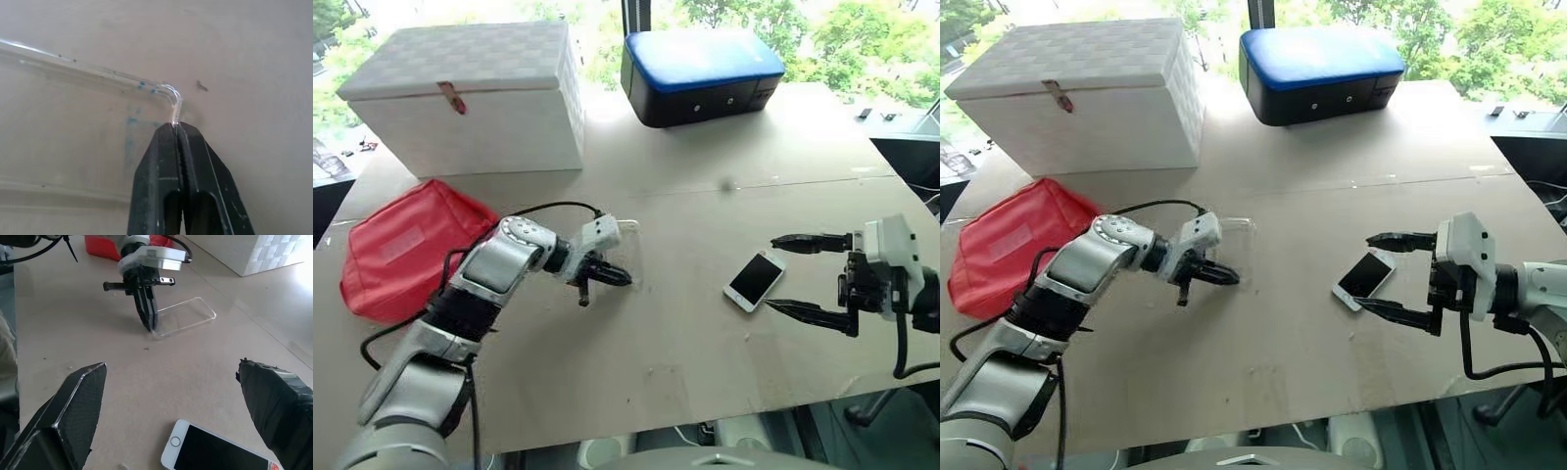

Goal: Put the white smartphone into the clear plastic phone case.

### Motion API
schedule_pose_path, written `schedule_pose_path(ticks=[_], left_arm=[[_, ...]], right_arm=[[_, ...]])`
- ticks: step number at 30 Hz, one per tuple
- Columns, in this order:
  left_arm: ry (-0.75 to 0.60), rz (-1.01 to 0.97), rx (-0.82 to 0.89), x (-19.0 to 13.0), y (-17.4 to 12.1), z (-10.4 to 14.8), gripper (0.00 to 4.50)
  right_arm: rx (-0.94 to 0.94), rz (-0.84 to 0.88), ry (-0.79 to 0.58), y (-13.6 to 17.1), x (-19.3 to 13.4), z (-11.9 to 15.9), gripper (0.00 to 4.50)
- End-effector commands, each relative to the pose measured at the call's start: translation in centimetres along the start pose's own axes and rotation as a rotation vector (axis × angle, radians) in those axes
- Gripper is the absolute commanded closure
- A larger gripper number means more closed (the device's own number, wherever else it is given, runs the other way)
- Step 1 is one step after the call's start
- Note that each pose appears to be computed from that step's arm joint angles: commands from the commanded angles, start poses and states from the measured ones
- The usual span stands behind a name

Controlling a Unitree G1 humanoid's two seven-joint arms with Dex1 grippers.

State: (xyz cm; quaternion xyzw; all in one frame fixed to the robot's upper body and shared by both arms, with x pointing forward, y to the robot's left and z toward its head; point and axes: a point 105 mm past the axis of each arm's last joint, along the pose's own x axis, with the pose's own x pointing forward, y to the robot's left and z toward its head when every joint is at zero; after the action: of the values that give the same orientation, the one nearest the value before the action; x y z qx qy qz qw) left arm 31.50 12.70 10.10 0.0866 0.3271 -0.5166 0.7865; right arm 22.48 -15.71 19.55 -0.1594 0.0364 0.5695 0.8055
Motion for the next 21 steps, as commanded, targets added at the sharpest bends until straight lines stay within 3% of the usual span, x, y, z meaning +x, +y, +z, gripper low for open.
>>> schedule_pose_path(ticks=[1,4,7,10,12,14,17,21], left_arm=[[-0.053,0.126,-0.186,-0.2,-1.0,0.9,4.45],[-0.080,0.159,-0.244,0.2,-2.0,1.4,4.45],[-0.106,0.101,-0.232,0.0,-3.6,2.5,3.69],[-0.128,0.036,-0.049,-1.4,-4.4,3.2,2.20],[-0.154,-0.042,0.142,-3.3,-4.0,3.9,1.47],[-0.142,-0.094,0.305,-4.7,-2.9,3.9,1.47],[0.003,-0.103,0.615,-5.0,1.2,2.4,1.47],[0.078,-0.211,0.740,-3.3,3.3,1.5,1.47]], right_arm=[[-0.051,-0.005,-0.004,-0.9,-0.3,0.5,0.00],[-0.067,-0.017,-0.008,-1.7,-0.3,0.8,0.00],[-0.066,-0.049,0.013,-2.5,-1.1,0.5,0.00],[-0.050,-0.091,0.037,-3.1,-2.4,0.0,0.00],[-0.036,-0.122,0.027,-3.1,-3.6,0.1,0.00],[-0.022,-0.148,0.007,-2.9,-4.7,0.5,0.00],[-0.005,-0.202,-0.010,-2.4,-6.4,0.8,0.00],[-0.002,-0.272,0.010,-2.0,-7.9,0.6,0.00]])
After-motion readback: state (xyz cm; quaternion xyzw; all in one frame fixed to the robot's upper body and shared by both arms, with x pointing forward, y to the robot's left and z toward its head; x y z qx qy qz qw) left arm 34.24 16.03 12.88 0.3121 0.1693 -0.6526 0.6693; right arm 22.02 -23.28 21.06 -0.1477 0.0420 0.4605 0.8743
